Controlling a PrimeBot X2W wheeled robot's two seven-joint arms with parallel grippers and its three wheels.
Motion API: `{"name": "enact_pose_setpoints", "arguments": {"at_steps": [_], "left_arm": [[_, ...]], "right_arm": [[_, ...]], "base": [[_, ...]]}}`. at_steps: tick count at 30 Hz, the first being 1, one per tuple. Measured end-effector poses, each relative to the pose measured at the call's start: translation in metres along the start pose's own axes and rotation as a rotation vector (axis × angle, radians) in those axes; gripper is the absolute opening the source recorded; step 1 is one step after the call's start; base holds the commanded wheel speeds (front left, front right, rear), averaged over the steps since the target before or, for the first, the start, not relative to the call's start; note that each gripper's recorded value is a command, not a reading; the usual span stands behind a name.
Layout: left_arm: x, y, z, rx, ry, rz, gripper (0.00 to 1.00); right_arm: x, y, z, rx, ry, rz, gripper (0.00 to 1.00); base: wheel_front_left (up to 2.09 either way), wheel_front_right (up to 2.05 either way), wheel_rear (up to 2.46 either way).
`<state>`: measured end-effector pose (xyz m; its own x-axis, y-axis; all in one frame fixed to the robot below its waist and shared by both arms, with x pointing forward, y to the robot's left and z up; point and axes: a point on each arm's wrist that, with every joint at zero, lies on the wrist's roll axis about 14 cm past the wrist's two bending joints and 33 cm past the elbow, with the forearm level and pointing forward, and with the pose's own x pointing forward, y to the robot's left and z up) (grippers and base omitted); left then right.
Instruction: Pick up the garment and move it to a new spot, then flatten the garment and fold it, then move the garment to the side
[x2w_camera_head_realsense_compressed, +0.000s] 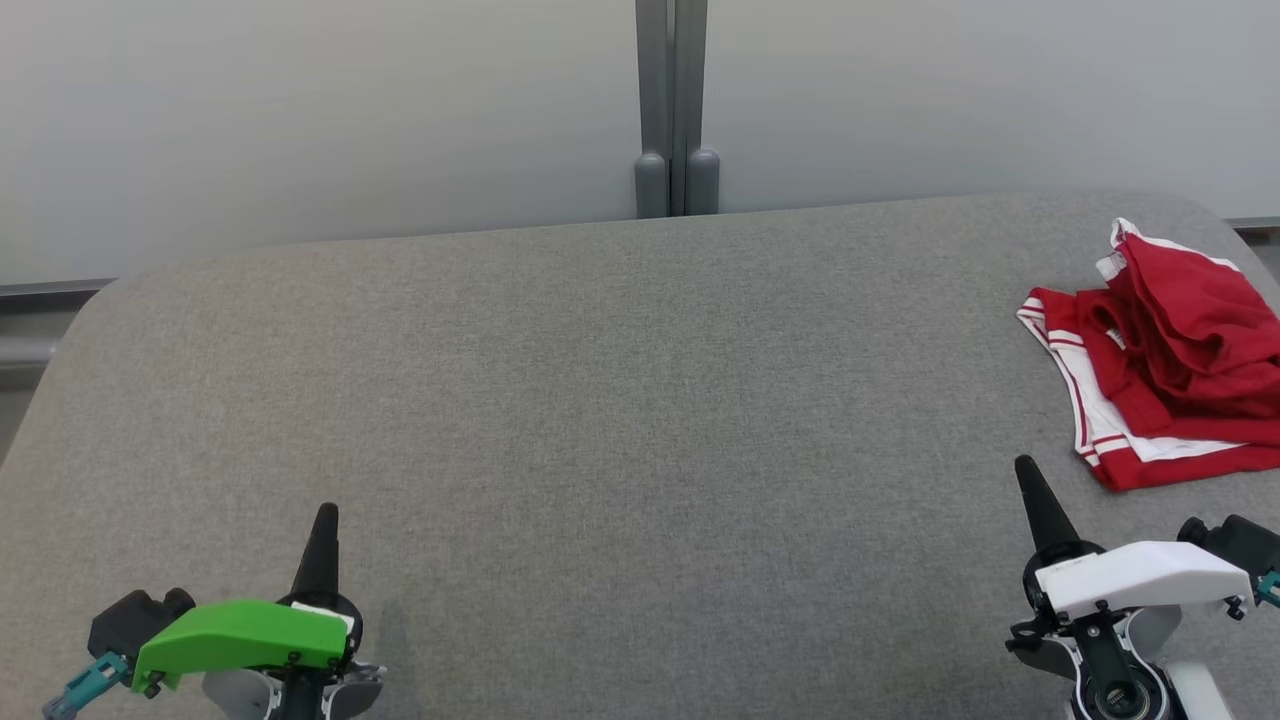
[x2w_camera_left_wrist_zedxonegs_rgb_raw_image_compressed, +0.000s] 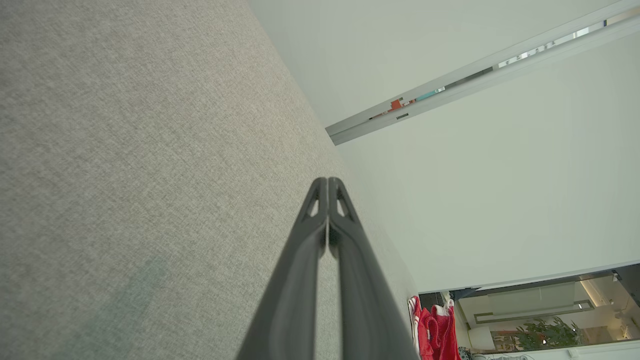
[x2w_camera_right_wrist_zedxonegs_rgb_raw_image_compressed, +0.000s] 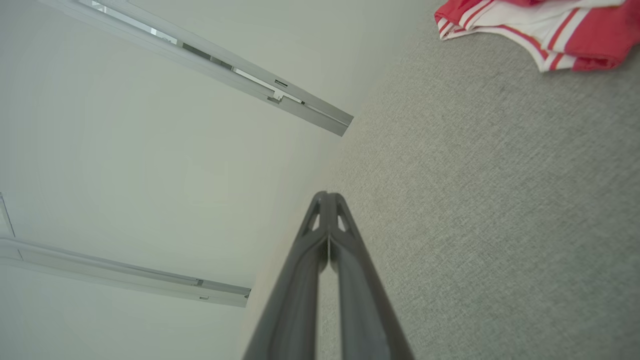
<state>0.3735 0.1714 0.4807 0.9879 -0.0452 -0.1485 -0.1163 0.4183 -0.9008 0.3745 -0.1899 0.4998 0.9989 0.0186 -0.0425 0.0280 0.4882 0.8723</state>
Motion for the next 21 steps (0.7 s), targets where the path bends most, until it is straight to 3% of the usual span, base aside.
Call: {"name": "enact_pose_setpoints", "arguments": {"at_steps": [21], "left_arm": [[0.004, -0.004, 0.013, -0.179, -0.023, -0.039, 0.0]], "right_arm": [[0.004, 0.0, 0.004, 0.206, -0.01, 0.006, 0.0]], "base": [[0.0, 0.0, 0.0]]}}
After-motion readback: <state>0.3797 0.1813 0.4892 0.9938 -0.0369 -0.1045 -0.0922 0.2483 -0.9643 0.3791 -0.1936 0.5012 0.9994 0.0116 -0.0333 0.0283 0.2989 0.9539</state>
